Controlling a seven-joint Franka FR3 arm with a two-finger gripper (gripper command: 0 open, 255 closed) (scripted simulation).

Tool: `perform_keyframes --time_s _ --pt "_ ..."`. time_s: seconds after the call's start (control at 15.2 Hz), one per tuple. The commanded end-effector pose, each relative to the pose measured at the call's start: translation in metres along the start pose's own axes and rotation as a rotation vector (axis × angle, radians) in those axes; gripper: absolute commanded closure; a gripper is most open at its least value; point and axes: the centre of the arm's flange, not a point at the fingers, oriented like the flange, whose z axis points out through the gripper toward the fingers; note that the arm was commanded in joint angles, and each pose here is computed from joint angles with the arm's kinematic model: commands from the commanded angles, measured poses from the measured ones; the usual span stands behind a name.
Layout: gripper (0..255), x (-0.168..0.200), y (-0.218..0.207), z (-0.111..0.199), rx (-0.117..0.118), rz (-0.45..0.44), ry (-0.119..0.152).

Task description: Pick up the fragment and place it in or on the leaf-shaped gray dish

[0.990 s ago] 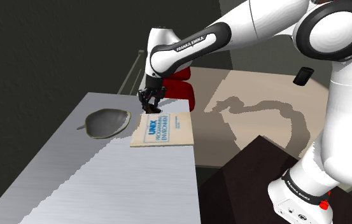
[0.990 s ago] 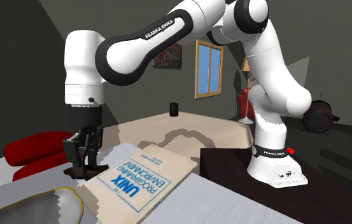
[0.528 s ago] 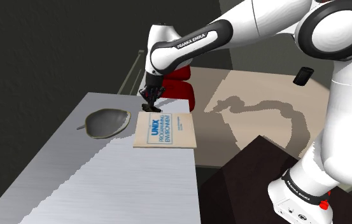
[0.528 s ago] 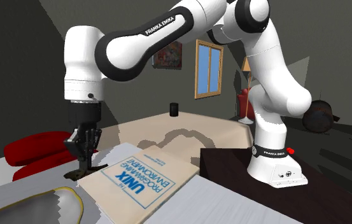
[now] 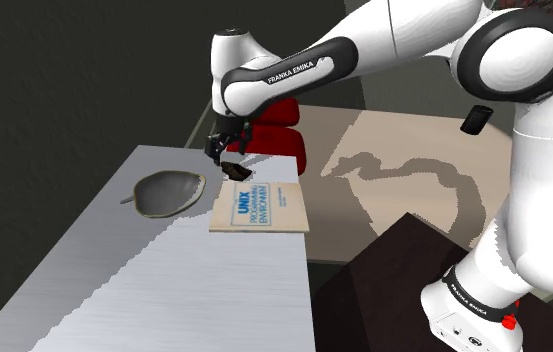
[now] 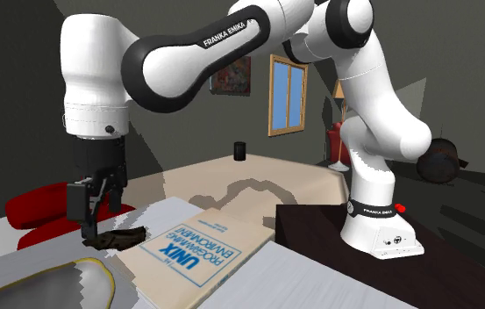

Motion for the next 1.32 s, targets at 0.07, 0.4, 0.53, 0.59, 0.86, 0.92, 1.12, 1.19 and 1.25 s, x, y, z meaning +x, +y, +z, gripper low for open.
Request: perform_keyframes --time_s 0.07,0.4,0.53,0.59,0.86,0.92,1.12,1.19,1.25 --pt "0 0.002 -0.003 0.012 -0.023 -0.016 0.009" --pt "0 0.002 -0.003 0.036 -0.023 -0.016 0.009" --pt "0 0.003 -0.003 0.036 -0.023 -0.016 0.009" --pt "0 0.003 -0.003 0.036 -0.023 -0.016 0.009" --pt "0 0.003 -0.003 0.036 -0.023 -0.015 0.009" --pt "255 0.003 -0.003 0.036 -0.023 -0.015 0.009" --pt "255 0.003 -0.003 0.035 -0.023 -0.015 0.009" --pt "255 0.003 -0.004 0.035 -0.023 -0.015 0.009" --pt "255 0.003 -0.004 0.035 -0.023 -0.015 0.009"
